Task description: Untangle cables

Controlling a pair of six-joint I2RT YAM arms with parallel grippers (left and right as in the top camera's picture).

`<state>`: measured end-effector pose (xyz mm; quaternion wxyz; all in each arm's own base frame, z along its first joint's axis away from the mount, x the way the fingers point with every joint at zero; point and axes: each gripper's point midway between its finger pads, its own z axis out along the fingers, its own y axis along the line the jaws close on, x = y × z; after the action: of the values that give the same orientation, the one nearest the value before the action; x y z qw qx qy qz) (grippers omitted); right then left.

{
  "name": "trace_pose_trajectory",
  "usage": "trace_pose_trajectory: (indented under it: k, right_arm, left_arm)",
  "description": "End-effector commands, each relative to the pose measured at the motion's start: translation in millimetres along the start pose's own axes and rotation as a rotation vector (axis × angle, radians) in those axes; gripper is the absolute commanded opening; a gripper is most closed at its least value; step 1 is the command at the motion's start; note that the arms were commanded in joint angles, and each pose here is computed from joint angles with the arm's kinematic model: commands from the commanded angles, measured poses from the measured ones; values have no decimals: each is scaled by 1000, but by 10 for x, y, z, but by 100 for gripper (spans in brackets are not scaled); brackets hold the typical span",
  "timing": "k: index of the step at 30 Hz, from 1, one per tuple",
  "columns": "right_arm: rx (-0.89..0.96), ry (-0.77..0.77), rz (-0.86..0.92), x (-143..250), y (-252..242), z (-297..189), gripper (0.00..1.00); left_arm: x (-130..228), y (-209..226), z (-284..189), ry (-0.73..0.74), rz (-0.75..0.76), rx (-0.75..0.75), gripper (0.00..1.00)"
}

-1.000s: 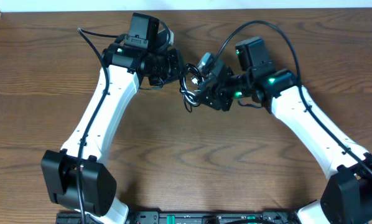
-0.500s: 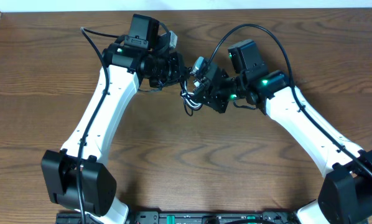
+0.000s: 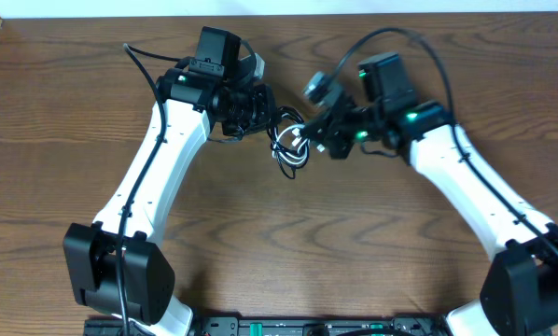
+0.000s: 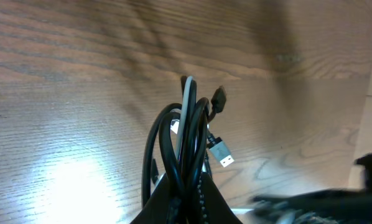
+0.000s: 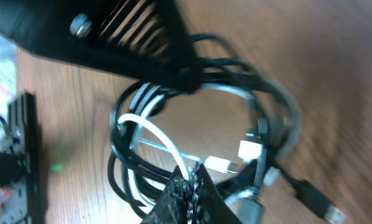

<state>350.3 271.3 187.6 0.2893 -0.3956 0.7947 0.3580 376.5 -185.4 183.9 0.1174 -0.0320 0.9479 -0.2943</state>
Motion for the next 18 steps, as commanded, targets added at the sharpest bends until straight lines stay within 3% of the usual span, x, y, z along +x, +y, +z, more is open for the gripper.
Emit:
trace_pose_trajectory:
  k: [1,7,11,16,17,18]
  right_arm:
    - [-33,-134,78,-314,34,-431,1]
    - [56,-252,230,-505,-155,-953,1]
    - [209,-289,412,-461,-455,-1178,1]
    - [184,-261,289,-458,-366,-1103,1]
    - [171,-244,240,-447,-318,-1051,5]
    - [146,-208,157,-411,-234,-937,25]
  left_arm:
    - [-9,25,-75,-29,19,-30,7]
    - [-8,25,-75,-28,19,-30,8]
    - [-7,24,-75,-28,19,-29,7]
    - [-7,24,-74,-27,19,-29,7]
    - [-7,24,-74,-27,19,-29,7]
    - [-7,21,-75,-28,20,-27,7]
